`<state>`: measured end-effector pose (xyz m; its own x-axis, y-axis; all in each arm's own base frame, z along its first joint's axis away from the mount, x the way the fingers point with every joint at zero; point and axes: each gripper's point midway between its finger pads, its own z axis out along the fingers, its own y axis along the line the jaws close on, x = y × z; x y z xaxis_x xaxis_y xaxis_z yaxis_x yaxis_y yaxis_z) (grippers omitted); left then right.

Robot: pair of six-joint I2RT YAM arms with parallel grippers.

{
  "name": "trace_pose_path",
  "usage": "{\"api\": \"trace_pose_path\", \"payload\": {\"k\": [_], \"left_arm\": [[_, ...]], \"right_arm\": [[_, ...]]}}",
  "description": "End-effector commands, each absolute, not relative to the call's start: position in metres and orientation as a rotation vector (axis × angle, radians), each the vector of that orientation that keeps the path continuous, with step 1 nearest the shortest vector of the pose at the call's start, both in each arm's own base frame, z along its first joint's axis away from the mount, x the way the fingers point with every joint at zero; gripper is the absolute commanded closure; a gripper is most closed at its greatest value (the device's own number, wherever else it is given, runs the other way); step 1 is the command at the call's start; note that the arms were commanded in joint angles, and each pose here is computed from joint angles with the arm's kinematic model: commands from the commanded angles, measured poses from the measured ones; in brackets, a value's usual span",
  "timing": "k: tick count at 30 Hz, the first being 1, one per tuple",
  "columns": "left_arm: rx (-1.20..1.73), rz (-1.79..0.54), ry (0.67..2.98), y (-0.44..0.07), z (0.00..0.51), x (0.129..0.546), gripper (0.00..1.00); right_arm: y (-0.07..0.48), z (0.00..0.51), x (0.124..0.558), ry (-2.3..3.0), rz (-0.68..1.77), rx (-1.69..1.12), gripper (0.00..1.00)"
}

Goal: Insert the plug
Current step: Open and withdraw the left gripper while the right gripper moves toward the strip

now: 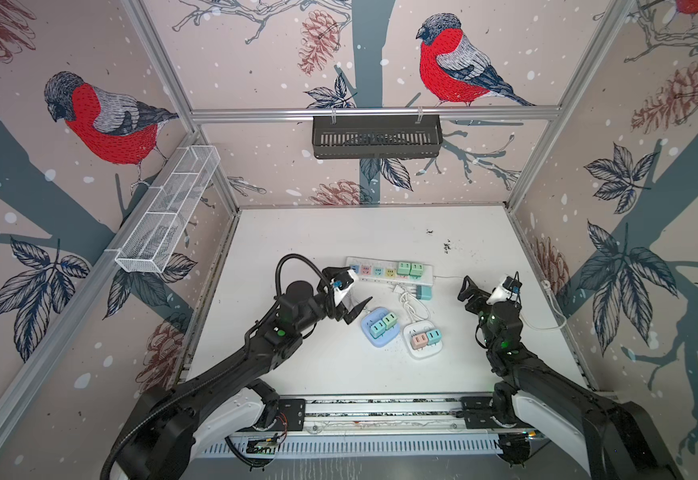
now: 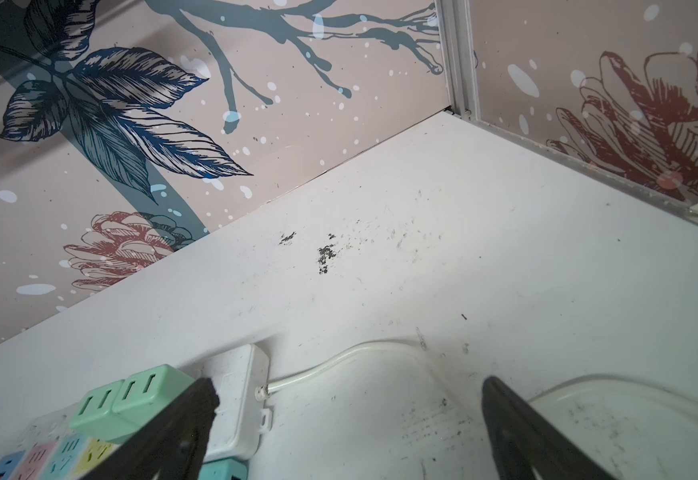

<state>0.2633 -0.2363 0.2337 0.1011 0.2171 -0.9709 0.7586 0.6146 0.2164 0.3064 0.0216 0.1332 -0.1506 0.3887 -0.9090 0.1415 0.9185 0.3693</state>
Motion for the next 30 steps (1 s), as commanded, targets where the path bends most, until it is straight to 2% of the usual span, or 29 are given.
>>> {"api": "trace_pose_path", "payload": {"k": [1, 6, 17, 23, 26, 30], "left_arm": [[0.387, -0.453, 1.287, -0.189, 0.341, 0.29, 0.01], [0.26, -0.36, 1.324, -0.166, 0.343, 0.303, 0.01], [0.189, -0.381, 1.416, -0.165, 0.344, 0.316, 0.01], [0.194, -0.384, 1.392, -0.163, 0.344, 0.311, 0.01], [0.173, -0.377, 1.394, -0.157, 0.345, 0.31, 0.01], [0.166, -0.388, 1.399, -0.156, 0.343, 0.307, 0.01]], "right_arm": [[0.026, 0.149, 0.31, 1.671, 0.242, 0.378, 0.0], [0.036, 0.159, 0.308, 1.634, 0.225, 0.319, 0.1], [0.048, 0.157, 0.312, 1.66, 0.219, 0.257, 0.12], [0.044, 0.139, 0.322, 1.83, 0.248, 0.362, 0.11], [0.056, 0.154, 0.32, 1.95, 0.345, 0.42, 0.1], [0.086, 0.211, 0.314, 1.947, 0.517, 0.287, 0.18]]}}
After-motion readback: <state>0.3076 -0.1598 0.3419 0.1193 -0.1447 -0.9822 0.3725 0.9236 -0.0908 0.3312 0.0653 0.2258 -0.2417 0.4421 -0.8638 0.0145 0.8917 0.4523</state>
